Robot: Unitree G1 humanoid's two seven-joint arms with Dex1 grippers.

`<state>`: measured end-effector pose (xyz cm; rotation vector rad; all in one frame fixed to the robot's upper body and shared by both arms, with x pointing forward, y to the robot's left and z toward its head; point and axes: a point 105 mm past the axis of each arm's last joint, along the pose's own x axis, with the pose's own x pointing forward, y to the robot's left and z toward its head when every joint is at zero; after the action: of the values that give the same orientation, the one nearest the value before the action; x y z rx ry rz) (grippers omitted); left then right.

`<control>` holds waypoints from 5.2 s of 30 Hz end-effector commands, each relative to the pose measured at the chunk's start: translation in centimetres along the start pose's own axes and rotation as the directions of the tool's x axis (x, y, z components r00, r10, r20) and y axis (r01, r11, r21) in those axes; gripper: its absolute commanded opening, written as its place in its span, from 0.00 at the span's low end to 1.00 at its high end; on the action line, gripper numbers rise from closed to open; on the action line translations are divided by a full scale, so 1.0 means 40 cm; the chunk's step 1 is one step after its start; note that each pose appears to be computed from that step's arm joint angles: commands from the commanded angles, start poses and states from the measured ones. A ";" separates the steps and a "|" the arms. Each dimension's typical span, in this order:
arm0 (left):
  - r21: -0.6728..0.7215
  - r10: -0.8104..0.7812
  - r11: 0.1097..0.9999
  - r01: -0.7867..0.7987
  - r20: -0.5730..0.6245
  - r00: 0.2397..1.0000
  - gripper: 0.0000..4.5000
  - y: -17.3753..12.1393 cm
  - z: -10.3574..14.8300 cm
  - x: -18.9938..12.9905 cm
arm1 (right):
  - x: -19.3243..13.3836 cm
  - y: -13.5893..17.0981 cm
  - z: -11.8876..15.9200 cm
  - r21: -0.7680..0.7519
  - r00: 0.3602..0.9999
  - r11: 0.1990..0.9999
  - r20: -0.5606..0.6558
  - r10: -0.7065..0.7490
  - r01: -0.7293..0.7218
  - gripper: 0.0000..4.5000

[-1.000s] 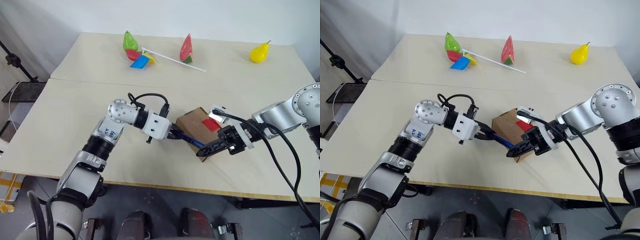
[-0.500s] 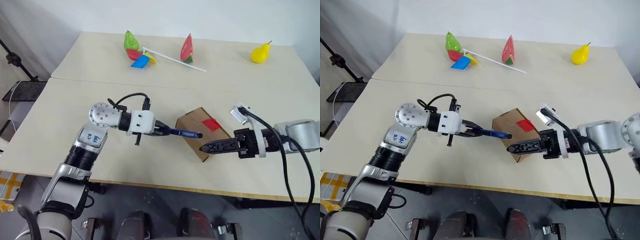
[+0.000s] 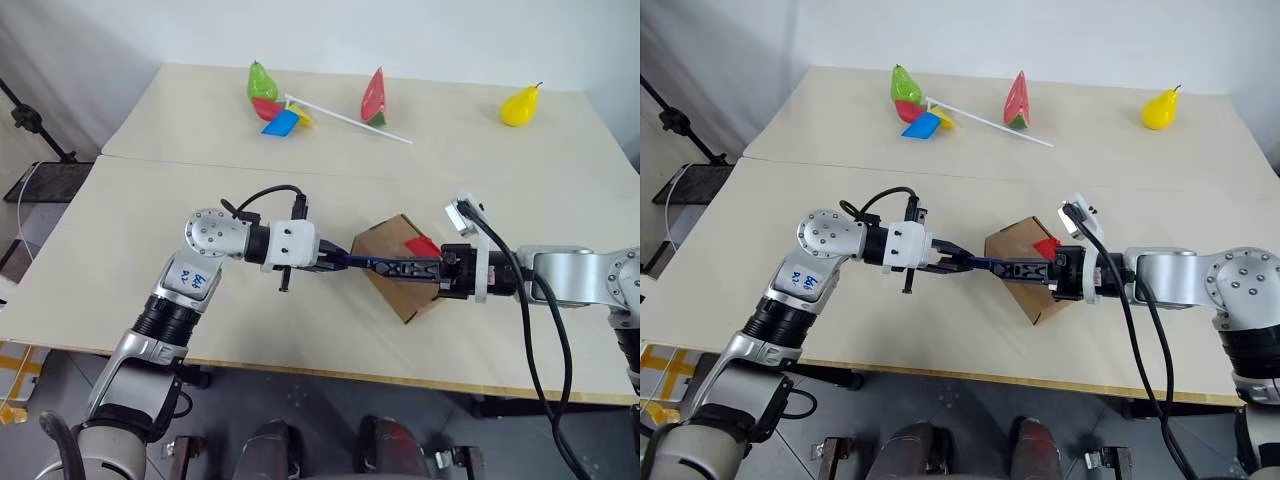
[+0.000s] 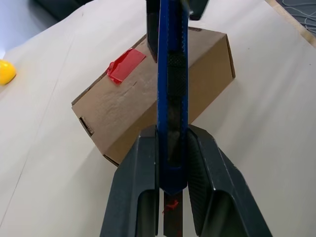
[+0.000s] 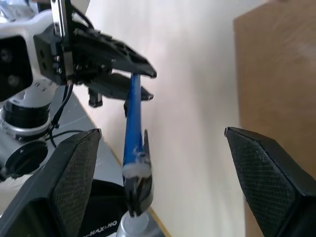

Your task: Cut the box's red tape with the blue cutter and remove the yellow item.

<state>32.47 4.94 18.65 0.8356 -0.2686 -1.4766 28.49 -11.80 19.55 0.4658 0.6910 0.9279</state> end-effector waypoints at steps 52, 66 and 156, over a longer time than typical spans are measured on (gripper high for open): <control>-0.292 0.138 0.954 -0.072 0.214 0.967 0.00 0.109 0.047 0.163 | -0.252 -0.019 0.160 -0.407 0.913 0.826 0.057 -0.403 0.390 0.04; -0.473 0.068 0.880 -0.051 0.019 0.998 0.00 0.051 -0.028 0.233 | -0.238 -0.034 0.172 -0.440 0.912 0.813 0.039 -0.408 0.382 0.04; -0.466 0.238 0.856 -0.224 -0.029 0.971 0.00 0.063 -0.088 -0.089 | -0.497 -0.321 0.040 -0.397 0.714 0.602 0.491 -0.499 0.693 0.04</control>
<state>36.38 8.80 18.99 0.3411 0.0033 -1.2618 28.31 -34.57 17.27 0.0195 0.3139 0.4081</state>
